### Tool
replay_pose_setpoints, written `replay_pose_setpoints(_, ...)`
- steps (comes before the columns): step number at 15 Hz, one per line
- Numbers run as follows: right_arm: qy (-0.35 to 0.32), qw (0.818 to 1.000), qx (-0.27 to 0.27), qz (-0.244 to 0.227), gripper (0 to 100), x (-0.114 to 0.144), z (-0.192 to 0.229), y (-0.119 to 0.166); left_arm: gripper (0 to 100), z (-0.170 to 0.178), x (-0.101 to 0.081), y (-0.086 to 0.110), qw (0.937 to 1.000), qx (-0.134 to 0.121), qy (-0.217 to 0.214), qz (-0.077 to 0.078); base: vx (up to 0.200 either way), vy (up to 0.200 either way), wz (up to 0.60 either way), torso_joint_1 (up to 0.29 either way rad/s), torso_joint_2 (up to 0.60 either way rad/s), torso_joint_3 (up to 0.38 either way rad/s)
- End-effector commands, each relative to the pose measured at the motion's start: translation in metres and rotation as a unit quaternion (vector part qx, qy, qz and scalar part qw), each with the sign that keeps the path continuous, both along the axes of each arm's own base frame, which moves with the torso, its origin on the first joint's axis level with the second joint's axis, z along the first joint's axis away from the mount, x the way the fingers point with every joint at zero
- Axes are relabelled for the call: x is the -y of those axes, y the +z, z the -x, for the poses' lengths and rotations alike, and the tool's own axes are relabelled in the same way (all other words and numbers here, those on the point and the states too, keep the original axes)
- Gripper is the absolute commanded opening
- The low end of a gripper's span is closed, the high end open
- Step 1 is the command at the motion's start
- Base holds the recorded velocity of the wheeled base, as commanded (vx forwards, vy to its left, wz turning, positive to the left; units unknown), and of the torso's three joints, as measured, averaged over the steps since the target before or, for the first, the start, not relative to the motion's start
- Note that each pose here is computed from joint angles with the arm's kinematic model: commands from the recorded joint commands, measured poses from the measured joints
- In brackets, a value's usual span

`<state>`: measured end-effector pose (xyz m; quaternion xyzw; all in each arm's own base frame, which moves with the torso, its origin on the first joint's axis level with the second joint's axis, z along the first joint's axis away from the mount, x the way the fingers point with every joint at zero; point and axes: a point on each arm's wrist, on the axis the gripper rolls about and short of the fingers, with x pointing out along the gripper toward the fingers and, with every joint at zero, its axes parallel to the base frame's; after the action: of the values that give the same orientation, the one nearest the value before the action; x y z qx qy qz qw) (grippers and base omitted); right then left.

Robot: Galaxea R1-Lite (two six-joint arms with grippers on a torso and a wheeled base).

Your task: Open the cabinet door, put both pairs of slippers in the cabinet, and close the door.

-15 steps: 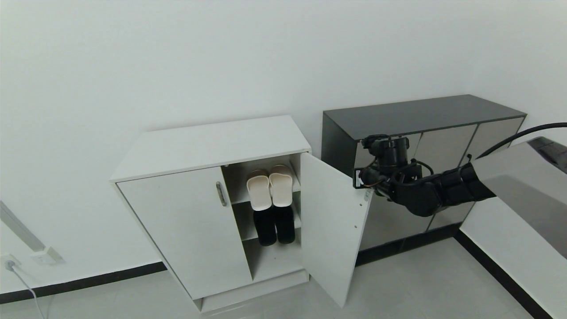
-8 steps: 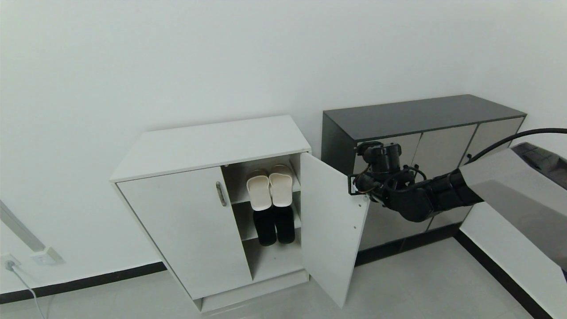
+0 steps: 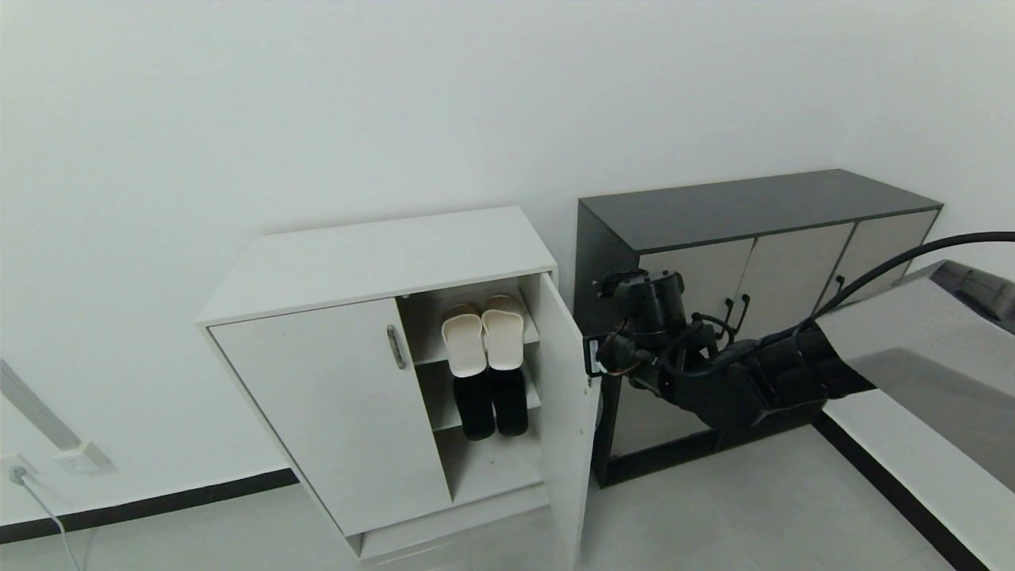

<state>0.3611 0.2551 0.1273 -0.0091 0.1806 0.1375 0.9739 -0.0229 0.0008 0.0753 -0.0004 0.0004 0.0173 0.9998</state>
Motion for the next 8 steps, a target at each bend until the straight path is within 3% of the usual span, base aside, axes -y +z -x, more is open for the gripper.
replay_pose_setpoints(1, 0.016, 1.000, 0.005, -0.007, 0, -0.008, 0.015, 0.010, 0, 0.000, 0.000, 0.000, 1.0000, 0.000, 0.000, 0.000, 0.000, 0.000, 0.00, 0.000, 0.00, 0.000)
replay_pose_setpoints(5, 0.081, 0.997, 0.003, -0.018, 0, -0.031, 0.052, 0.020, 0, 0.000, 0.000, 0.000, 1.0000, 0.000, 0.000, 0.000, 0.000, 0.000, 0.00, 0.000, 0.00, 0.000)
replay_pose_setpoints(8, 0.091, 0.996, 0.018, -0.010, 0, -0.029, 0.059, 0.032, 0, 0.000, 0.000, 0.000, 1.0000, 0.000, 0.000, 0.000, 0.000, 0.000, 0.00, 0.000, 0.00, 0.000)
